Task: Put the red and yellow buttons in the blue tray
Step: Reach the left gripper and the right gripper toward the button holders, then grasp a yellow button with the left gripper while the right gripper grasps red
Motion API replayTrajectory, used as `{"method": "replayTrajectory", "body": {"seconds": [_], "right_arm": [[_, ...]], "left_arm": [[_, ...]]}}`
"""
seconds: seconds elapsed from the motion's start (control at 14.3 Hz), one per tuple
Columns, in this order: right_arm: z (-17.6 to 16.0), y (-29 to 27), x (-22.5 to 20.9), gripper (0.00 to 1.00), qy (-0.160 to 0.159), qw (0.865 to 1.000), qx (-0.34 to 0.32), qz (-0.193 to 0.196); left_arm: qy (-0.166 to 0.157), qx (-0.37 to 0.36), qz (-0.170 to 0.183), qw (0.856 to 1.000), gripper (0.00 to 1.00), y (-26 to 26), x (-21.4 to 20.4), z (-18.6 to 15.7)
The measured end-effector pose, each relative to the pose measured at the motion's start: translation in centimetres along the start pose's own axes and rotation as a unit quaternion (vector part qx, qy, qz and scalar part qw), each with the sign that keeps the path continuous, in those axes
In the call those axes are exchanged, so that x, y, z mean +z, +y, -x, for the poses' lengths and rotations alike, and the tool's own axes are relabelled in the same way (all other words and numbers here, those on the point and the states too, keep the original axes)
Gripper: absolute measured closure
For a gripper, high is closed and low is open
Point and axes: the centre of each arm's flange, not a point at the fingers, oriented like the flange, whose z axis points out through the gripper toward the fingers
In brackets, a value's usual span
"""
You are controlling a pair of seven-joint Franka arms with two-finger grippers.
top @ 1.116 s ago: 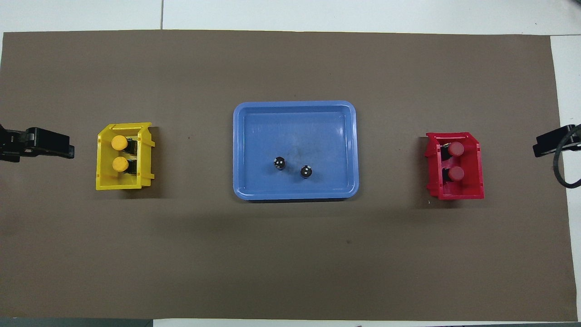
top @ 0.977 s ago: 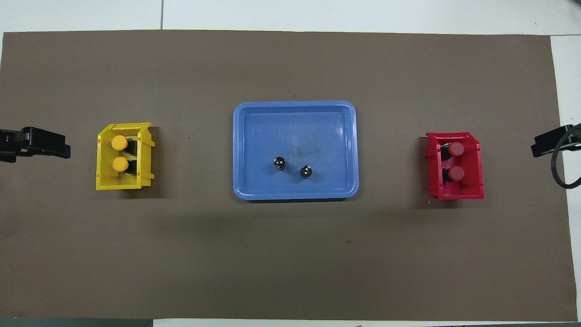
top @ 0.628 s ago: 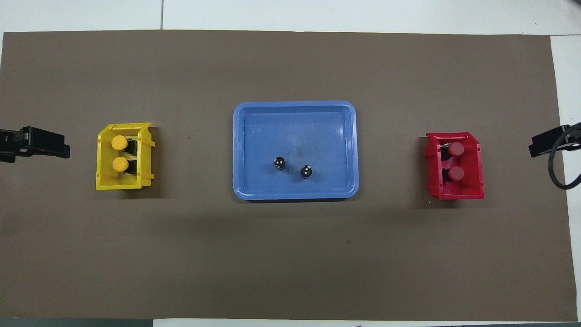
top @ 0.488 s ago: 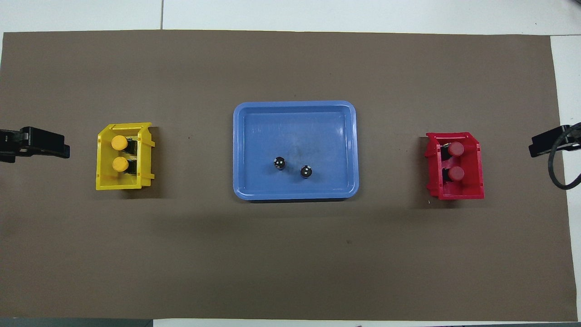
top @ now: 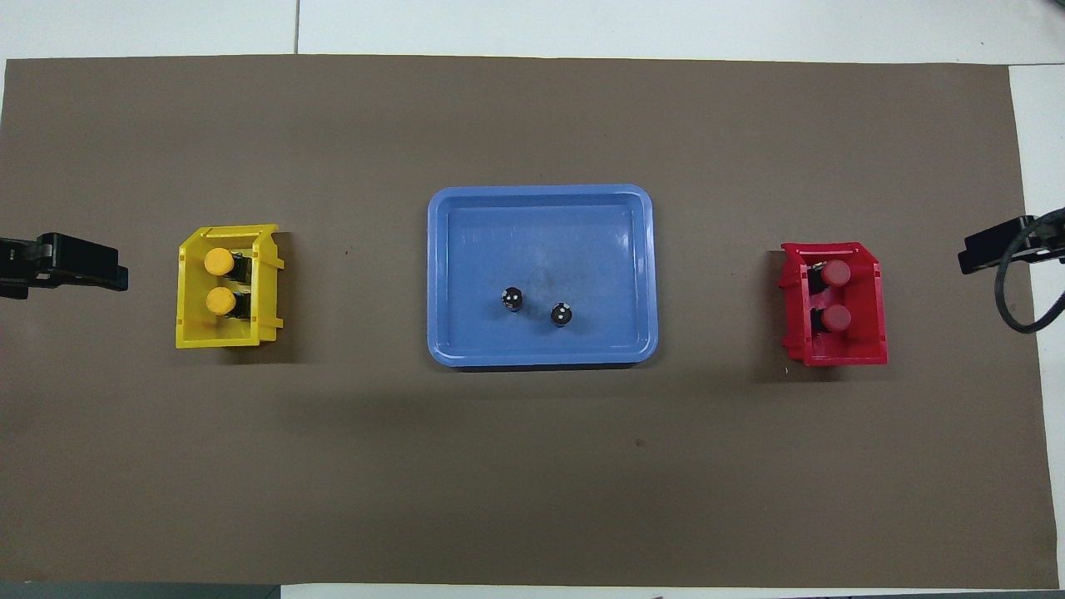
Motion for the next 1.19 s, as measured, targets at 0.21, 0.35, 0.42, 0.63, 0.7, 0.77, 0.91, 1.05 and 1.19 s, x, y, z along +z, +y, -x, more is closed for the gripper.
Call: {"method": "replayTrajectory", "body": {"seconds": [0.21, 0.35, 0.42, 0.63, 0.7, 0.77, 0.91, 1.05, 1.19], "right_arm": [[-4.1, 0.6, 4.1, 0.03, 0.02, 1.0, 0.005, -0.012], [-6.3, 0.6, 7.0, 0.1, 0.027, 1.0, 0.011, -0.012], [-7.1, 0.5, 8.2, 0.17, 0.027, 0.999, 0.016, -0.012], [-8.8, 0.5, 11.7, 0.26, 0.037, 0.999, 0.027, -0.011], [-9.0, 0.5, 12.9, 0.26, 0.037, 0.999, 0.034, -0.011], [-8.9, 0.4, 14.0, 0.27, 0.033, 0.998, 0.043, -0.012], [-8.7, -0.1, 15.6, 0.27, 0.024, 0.998, 0.058, -0.016], [-8.5, -1.1, 16.8, 0.27, 0.02, 0.998, 0.058, -0.018], [-8.1, -2.0, 18.3, 0.27, 0.022, 0.998, 0.057, -0.019]], "left_arm": [[0.0, 0.0, 0.0, 1.0, 0.0, 0.0, 0.0, 0.0], [0.003, 0.0, 0.0, 1.0, 0.0, 0.0, 0.3, -0.1], [0.012, 0.0, 0.001, 1.0, 0.0, 0.0, 0.8, -0.3], [0.021, -0.001, 0.001, 1.0, 0.0, 0.0, 5.2, -0.9], [0.024, -0.001, 0.002, 1.0, 0.0, 0.0, 7.0, -1.2], [0.023, 0.0, 0.001, 1.0, 0.0, 0.1, 8.7, -1.5], [0.023, -0.001, 0.001, 1.0, 0.0, 0.1, 11.0, -2.2], [0.026, -0.002, 0.002, 1.0, 0.0, 0.1, 12.0, -2.9], [0.027, -0.002, 0.002, 1.0, 0.0, 0.0, 12.5, -3.3]]}}
